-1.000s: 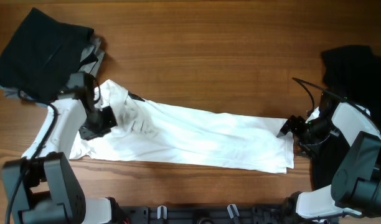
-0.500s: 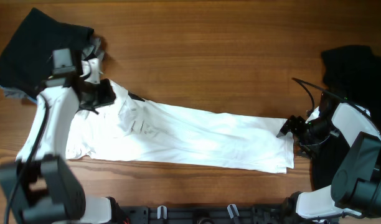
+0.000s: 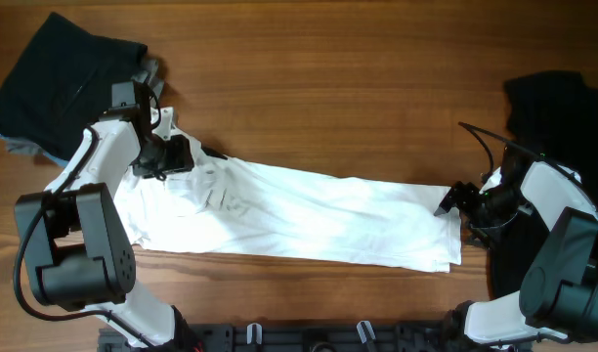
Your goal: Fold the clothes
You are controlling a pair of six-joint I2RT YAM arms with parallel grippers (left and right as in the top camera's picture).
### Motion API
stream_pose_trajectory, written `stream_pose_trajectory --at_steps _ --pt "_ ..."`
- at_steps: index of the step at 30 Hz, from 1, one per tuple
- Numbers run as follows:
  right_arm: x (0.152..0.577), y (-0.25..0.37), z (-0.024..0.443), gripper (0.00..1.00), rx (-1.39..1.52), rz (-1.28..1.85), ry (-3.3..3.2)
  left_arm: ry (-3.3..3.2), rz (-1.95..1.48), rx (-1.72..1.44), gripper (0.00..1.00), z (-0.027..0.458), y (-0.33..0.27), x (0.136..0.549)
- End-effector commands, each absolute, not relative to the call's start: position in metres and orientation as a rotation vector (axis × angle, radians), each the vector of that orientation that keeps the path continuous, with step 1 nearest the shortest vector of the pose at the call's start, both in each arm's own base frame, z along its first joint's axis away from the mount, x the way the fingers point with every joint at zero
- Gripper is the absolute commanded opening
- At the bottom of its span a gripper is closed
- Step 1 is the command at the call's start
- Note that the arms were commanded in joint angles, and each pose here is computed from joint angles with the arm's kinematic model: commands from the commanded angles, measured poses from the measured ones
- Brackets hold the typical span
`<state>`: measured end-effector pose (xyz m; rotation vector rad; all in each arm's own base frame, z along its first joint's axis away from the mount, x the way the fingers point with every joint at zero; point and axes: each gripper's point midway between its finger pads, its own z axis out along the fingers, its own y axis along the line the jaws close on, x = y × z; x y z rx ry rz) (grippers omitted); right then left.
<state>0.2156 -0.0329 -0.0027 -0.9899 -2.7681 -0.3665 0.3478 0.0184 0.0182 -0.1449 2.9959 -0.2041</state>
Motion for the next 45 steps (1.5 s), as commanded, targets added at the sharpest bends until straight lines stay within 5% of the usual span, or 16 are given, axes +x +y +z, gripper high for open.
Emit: stream_pose_trajectory --at_steps 1,2,4,7,27,32,38,43,45 --pt "0.200 -0.019 -0.023 0.84 -0.906 -0.437 -2.721 3.023 -0.167 -0.053 0.56 0.013 0.022 0.341" --pt "0.201 -0.019 -0.023 0.84 -0.907 -0.436 -2.721 3.029 -0.169 -0.054 0.51 0.011 0.021 0.339" --pt "0.201 -0.019 -0.024 0.84 -0.908 -0.436 -2.724 3.034 -0.169 -0.055 0.24 0.010 0.021 0.337" --pt "0.202 -0.019 -0.024 0.84 -0.908 -0.437 -2.727 3.028 -0.169 -0.055 0.04 0.010 0.021 0.339" --pt "0.201 -0.019 -0.024 0.84 -0.905 -0.438 -2.725 2.907 0.103 -0.554 0.04 0.077 0.070 0.340" --pt "0.201 -0.019 -0.023 0.84 -0.904 -0.438 -2.722 2.830 -0.194 -0.271 0.36 0.067 0.037 0.380" --pt "0.200 -0.018 -0.023 0.84 -0.904 -0.438 -2.721 2.936 -0.264 -0.201 0.40 0.028 0.028 0.374" --pt "0.200 -0.018 -0.023 0.84 -0.904 -0.438 -2.720 2.954 -0.319 -0.201 0.37 0.023 0.022 0.371" --pt "0.200 -0.019 -0.023 0.84 -0.904 -0.437 -2.721 2.962 -0.310 -0.165 0.11 0.022 0.023 0.369"
